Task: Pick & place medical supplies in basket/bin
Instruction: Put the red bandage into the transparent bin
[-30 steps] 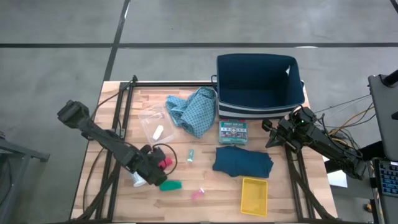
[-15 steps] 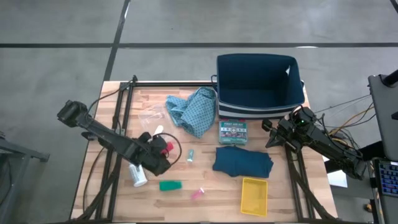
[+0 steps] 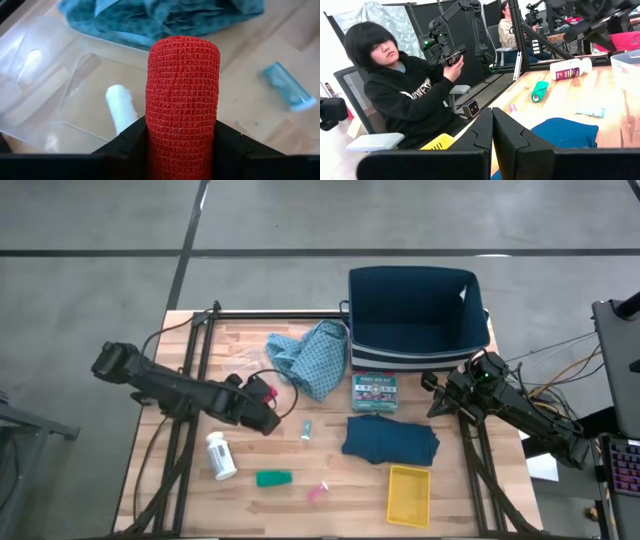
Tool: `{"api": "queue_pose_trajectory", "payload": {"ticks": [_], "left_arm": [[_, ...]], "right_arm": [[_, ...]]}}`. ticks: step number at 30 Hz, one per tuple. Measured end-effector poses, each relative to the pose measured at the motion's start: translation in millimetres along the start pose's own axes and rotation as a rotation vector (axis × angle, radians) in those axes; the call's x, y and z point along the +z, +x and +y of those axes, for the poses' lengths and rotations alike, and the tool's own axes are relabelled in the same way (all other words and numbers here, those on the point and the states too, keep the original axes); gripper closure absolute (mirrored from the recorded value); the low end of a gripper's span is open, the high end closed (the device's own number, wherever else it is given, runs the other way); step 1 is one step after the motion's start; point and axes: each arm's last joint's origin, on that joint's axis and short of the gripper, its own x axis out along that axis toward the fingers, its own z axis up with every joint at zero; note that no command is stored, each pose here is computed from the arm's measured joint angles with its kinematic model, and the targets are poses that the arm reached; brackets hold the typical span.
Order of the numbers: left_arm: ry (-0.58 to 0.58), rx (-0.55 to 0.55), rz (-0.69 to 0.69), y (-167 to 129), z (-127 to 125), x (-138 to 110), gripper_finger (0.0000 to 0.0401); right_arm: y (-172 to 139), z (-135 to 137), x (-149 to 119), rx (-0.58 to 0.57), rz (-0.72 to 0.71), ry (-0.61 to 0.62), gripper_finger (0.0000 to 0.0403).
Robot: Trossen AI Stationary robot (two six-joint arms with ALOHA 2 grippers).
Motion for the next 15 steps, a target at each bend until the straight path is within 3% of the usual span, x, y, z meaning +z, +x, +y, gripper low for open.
{"api": "queue_pose_trajectory", "payload": {"ticks": [11, 15], "left_arm": [[-0.069, 0.108, 0.045, 13, 21, 16, 0.0242], [-0.043, 0.151, 0.033, 17, 28, 23, 0.0242]], "right_arm": [[0, 0, 0, 0.0, 0.0, 0.0, 0.0394], [0, 0, 0, 0.0, 0.0, 0.0, 0.0394]]}}
